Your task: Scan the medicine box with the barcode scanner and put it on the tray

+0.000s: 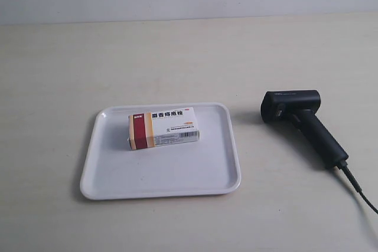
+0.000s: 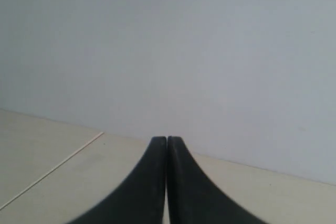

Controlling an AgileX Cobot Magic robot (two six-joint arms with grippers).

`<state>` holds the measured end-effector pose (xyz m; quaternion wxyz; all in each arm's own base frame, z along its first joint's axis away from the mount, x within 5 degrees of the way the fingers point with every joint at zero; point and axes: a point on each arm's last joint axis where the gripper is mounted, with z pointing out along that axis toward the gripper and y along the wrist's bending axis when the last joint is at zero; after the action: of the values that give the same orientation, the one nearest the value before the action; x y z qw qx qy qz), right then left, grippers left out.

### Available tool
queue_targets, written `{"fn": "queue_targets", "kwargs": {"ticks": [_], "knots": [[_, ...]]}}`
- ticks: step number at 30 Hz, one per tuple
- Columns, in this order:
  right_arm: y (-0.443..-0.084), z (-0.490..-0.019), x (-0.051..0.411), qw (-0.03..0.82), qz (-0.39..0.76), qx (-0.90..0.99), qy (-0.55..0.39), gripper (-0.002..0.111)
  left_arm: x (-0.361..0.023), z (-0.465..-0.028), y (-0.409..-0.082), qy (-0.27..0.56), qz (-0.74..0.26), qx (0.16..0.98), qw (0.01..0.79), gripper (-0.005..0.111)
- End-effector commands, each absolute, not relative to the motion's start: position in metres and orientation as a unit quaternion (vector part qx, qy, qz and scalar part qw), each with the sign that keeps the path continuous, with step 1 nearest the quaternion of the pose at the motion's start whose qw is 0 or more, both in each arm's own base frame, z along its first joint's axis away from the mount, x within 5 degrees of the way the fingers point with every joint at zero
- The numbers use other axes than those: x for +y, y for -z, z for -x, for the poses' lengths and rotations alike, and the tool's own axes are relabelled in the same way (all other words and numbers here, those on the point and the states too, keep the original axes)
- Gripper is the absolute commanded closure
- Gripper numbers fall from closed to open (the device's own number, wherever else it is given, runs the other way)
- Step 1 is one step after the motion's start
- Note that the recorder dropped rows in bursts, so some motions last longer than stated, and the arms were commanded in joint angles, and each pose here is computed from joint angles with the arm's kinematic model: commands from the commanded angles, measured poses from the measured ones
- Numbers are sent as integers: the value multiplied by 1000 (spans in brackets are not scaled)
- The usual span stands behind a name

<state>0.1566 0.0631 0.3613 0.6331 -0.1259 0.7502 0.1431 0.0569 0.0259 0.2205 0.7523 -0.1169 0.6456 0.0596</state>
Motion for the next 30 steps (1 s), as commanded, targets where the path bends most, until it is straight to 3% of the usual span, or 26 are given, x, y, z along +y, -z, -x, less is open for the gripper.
{"fn": "queue_targets", "kwargs": {"ticks": [1, 7, 10, 23, 30], "knots": [[-363, -155, 63, 636, 126, 748, -144, 108, 22, -56, -218, -56, 100, 652, 750, 104], [-364, -156, 63, 641, 124, 743, -145, 108, 13, -59, -208, -22, 68, 697, 713, 104], [-365, -156, 63, 644, 124, 740, -145, 108, 8, -59, -209, -24, 22, 696, 717, 104], [-365, -156, 63, 644, 123, 741, -146, 108, 2, -59, -217, -10, -8, 664, 748, 104], [-365, -156, 63, 644, 123, 741, -146, 108, -3, -59, -209, 6, -33, 695, 718, 104]]}}
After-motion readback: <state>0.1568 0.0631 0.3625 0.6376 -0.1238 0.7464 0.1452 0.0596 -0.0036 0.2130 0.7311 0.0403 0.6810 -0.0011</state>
